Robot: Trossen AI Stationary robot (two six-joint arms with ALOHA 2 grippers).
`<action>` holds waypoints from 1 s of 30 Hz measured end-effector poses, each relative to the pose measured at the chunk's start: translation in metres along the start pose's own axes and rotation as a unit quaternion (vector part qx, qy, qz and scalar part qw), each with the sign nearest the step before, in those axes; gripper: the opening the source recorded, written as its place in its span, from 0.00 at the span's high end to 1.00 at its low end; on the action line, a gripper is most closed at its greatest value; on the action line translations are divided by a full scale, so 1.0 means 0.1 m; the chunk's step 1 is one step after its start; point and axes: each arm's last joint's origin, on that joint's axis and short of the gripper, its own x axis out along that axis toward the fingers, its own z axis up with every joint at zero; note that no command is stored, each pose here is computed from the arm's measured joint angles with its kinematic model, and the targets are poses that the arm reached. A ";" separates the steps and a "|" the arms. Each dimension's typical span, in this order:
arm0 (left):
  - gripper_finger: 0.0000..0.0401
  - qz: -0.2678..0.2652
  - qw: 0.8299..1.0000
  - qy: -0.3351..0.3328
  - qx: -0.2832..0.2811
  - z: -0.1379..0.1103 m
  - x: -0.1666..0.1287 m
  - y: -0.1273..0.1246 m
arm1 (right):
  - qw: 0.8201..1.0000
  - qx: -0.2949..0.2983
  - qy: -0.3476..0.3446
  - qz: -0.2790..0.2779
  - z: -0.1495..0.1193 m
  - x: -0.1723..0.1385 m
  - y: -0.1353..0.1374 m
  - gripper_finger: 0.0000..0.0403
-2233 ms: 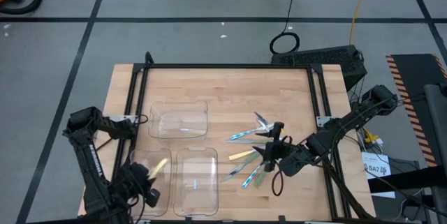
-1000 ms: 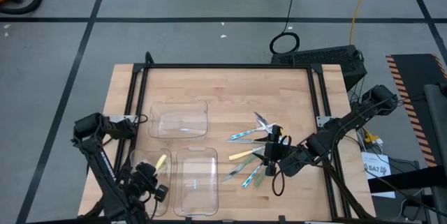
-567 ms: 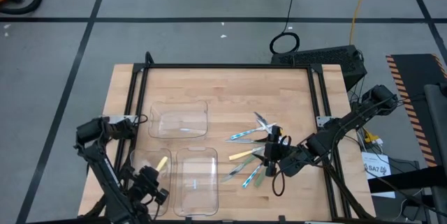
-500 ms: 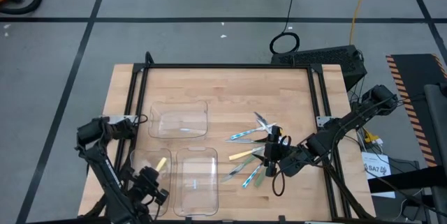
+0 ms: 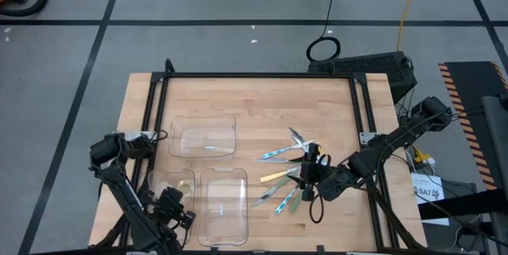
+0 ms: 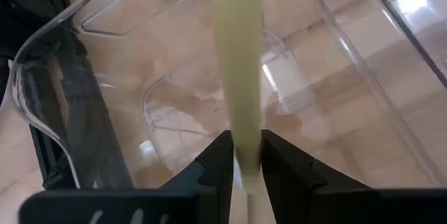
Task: Sort silverware by color (type)
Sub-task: Put the top left yellow table knife into the bottom left transparent bin, then put the right yellow table knife into the bottom left transparent bin
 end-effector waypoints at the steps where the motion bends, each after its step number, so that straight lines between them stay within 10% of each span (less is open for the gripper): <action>1: 0.80 0.001 1.000 -0.001 0.002 0.00 0.00 0.00 | 1.000 0.000 0.000 0.000 0.00 0.00 0.00 0.43; 22: 0.79 -0.068 0.991 -0.027 0.116 0.16 -0.29 -0.12 | 0.996 0.000 0.051 0.078 -0.06 -0.01 0.03 0.43; 30: 0.79 -0.206 0.934 -0.214 0.201 0.42 -0.84 -0.21 | 0.992 -0.047 0.074 0.091 -0.12 -0.04 0.06 0.43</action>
